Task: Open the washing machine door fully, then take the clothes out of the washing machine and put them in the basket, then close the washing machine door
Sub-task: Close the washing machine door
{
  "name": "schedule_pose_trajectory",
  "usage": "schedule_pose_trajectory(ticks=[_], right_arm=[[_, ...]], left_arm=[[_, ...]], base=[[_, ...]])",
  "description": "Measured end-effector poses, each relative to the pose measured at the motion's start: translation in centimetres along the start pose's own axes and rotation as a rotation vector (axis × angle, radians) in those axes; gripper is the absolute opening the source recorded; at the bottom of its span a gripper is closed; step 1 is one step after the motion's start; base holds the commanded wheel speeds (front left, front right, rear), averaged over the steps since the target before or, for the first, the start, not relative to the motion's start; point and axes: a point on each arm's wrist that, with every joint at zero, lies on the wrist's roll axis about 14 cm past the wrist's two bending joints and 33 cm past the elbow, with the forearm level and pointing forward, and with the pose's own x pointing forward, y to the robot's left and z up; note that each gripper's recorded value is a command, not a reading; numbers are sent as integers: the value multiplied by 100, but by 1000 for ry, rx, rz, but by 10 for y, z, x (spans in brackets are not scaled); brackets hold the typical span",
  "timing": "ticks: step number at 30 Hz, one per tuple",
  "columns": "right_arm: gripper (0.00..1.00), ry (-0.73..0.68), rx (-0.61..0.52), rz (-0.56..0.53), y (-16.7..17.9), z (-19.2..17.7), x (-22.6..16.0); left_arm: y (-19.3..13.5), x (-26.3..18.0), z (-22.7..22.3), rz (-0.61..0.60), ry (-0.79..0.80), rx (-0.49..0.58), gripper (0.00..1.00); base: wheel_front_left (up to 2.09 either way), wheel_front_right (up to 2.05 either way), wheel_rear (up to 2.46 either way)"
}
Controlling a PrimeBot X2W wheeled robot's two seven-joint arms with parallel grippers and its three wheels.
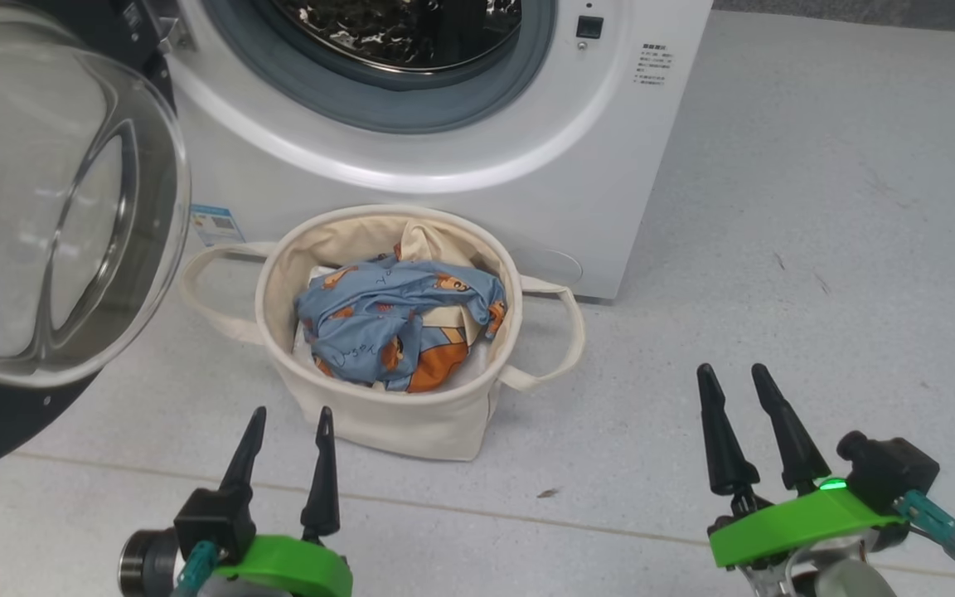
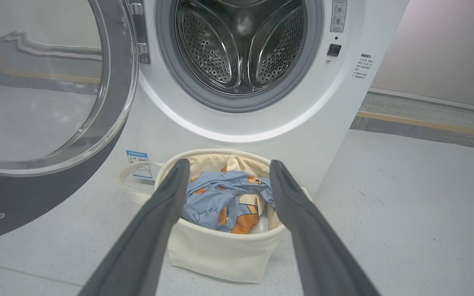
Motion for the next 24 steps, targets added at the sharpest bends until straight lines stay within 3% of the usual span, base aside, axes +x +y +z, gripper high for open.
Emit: schedule_pose_trajectory(ticks=[14, 24], right_arm=[[100, 6, 6, 45, 15, -2, 5], [100, 37, 24, 165, 54, -15, 18]], left_arm=[[6, -6, 11, 16, -31, 6, 100], [37, -24, 24, 114, -68, 9, 100]], base=[[-10, 10, 0], [0, 0, 0]])
